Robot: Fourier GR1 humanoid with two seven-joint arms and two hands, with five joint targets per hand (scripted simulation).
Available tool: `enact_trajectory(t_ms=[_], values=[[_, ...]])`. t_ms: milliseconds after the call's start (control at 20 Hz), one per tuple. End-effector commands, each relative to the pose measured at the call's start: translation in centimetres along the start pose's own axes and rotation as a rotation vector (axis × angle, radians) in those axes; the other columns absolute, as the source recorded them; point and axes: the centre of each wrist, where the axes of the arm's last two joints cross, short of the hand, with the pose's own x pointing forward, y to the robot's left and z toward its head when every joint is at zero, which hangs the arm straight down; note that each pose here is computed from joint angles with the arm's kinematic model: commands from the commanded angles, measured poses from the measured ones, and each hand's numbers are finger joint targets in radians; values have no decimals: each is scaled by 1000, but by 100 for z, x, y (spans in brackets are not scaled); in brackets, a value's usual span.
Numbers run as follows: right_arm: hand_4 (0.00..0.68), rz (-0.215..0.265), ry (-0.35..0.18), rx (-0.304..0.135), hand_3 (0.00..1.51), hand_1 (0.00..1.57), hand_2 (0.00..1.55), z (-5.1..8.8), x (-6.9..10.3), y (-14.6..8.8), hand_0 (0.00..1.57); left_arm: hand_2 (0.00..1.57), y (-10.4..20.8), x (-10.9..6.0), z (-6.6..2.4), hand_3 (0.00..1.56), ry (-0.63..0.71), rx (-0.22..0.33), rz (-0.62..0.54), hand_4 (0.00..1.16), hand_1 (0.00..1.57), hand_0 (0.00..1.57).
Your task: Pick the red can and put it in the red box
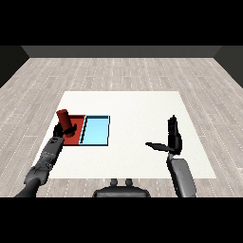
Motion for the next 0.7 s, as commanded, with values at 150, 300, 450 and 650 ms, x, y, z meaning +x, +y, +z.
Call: enact_trajectory(t_ms=[150, 300, 450, 650], values=[[0, 53, -8, -8, 0, 0, 0, -98, -139, 38, 0, 498, 42, -190, 11, 427, 52, -164, -8, 720, 319, 319], [0, 33, 3, -25, 0, 0, 0, -165, -148, -51, 0, 0, 15, -44, -32, 0, 33, -237, -162, 308, 0, 0], [0, -7, -8, -3, 0, 0, 0, 26, -124, -63, 0, 0, 161, -170, -40, 0, 96, -159, -233, 0, 0, 0], [0, -9, -40, 6, 0, 0, 0, -56, -41, 35, 0, 0, 372, -112, -116, 0, 81, -88, -135, 0, 0, 0]])
